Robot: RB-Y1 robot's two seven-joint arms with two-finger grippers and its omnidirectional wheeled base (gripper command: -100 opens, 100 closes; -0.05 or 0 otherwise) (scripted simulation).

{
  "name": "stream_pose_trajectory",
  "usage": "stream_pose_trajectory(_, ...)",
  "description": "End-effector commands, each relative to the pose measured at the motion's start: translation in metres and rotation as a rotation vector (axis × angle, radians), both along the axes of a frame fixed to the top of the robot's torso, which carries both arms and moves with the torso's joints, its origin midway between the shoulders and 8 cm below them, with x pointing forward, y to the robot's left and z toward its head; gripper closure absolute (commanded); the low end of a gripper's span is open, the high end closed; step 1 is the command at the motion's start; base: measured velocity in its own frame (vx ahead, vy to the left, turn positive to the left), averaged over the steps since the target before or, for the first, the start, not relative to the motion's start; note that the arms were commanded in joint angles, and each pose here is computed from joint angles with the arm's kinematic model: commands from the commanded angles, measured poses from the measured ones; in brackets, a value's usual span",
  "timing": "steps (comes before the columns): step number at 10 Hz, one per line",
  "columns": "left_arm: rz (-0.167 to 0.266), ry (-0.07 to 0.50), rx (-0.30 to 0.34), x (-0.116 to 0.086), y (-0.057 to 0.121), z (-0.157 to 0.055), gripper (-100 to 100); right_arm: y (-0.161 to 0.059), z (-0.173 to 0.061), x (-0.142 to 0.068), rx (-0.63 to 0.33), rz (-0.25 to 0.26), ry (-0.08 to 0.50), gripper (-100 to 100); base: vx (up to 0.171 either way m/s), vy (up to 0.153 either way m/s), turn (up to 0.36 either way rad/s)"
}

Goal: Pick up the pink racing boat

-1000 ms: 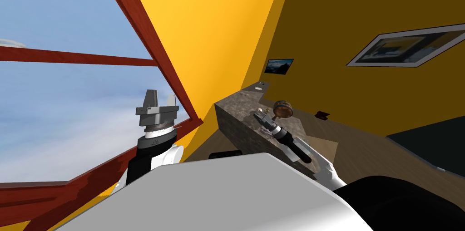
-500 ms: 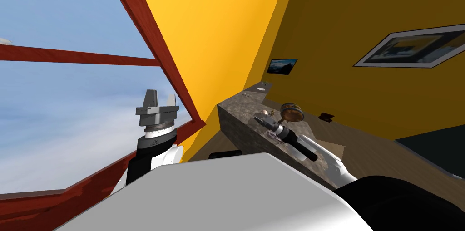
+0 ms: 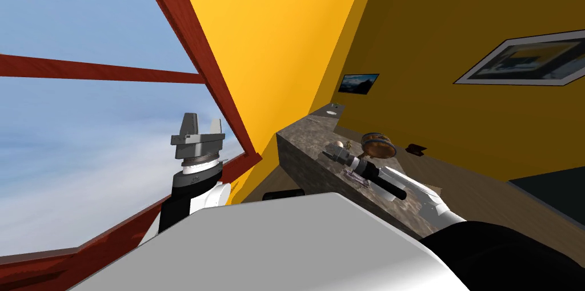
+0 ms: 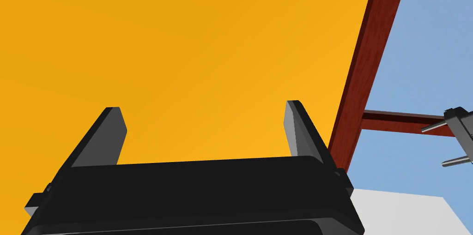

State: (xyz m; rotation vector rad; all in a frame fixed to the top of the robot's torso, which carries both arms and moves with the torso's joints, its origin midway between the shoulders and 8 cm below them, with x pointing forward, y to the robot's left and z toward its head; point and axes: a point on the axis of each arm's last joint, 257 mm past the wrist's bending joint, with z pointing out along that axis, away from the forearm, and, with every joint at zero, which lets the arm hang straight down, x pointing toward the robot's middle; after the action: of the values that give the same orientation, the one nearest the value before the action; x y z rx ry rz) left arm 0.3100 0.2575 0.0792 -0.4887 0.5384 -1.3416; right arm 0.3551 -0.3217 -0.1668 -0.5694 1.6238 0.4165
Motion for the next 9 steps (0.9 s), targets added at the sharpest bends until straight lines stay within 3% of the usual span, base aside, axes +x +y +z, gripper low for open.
stream_pose_trajectory(1, 0.0, 0.0, 0.0, 0.0, 0.0, 0.0, 0, -0.007, -0.006, 0.001, -0.05, 0.011, 0.012, -100, 0.044, 0.053, 0.008)
stream_pose_trajectory(5, 0.0, 0.0, 0.0, 0.0, 0.0, 0.0, 0, -0.032, -0.026, -0.001, -0.194, 0.028, 0.06, -100, 0.037, 0.051, 0.011)
stream_pose_trajectory(9, 0.0, 0.0, 0.0, 0.0, 0.0, 0.0, 0, -0.074, -0.058, -0.009, -0.375, 0.035, 0.148, -100, 0.017, 0.046, 0.009)
